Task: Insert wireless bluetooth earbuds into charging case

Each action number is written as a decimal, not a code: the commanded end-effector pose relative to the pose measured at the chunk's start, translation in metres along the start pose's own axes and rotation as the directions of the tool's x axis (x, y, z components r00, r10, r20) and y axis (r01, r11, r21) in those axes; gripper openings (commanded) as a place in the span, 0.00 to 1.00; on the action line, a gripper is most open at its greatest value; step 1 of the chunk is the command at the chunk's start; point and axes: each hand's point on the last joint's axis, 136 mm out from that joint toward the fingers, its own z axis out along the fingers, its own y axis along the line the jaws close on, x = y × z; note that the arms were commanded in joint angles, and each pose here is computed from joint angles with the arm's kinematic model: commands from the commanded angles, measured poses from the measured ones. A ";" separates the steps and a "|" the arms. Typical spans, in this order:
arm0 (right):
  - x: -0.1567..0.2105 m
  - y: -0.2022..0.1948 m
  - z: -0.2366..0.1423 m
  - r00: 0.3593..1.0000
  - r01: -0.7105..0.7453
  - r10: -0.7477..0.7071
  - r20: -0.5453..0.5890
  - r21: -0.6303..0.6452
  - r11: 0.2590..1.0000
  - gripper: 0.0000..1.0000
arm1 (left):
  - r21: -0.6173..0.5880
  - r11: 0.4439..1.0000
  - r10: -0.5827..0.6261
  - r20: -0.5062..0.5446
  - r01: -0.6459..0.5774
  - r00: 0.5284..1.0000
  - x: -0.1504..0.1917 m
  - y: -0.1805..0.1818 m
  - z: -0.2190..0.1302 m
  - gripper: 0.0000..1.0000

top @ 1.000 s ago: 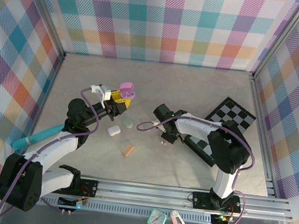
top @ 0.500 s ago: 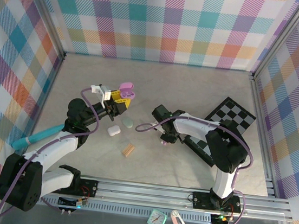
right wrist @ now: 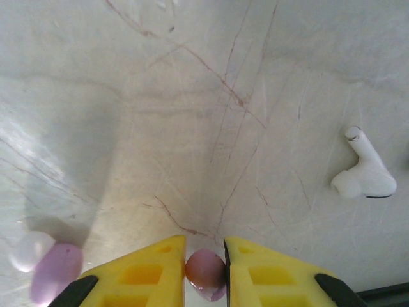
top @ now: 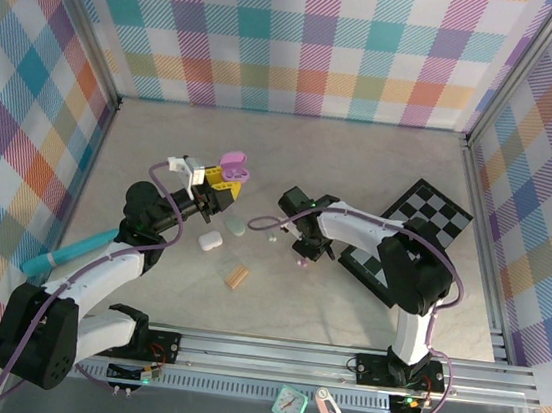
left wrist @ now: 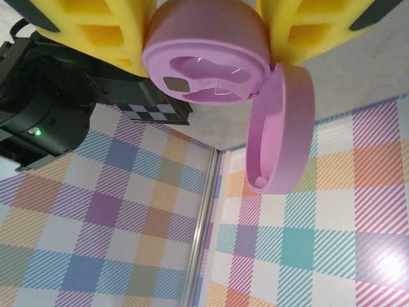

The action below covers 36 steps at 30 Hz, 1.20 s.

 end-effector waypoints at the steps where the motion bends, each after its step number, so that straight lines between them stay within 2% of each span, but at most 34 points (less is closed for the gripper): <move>1: -0.002 0.007 -0.012 0.994 -0.113 0.114 0.001 -0.068 0.991 0.22 | -0.002 0.999 0.044 0.045 -0.044 0.998 -0.017 0.000 -0.002 0.30; 11: 0.002 0.000 -0.035 0.944 -0.320 0.331 0.011 -0.224 0.921 0.22 | -0.021 0.998 0.056 0.034 -0.055 0.998 -0.014 0.003 -0.002 0.31; 19: -0.007 -0.011 -0.060 0.869 -0.425 0.490 0.063 -0.412 0.806 0.23 | -0.001 0.999 0.053 0.017 -0.053 0.998 -0.007 0.001 0.001 0.31; 27: -0.014 -0.018 -0.099 0.805 -0.405 0.577 0.142 -0.579 0.707 0.23 | 0.033 0.994 0.109 -0.096 -0.106 0.989 0.024 -0.012 0.011 0.31; 36: -0.021 -0.015 -0.148 0.762 -0.314 0.609 0.223 -0.695 0.647 0.23 | 0.146 0.984 0.113 -0.079 -0.100 0.990 0.041 -0.038 0.028 0.30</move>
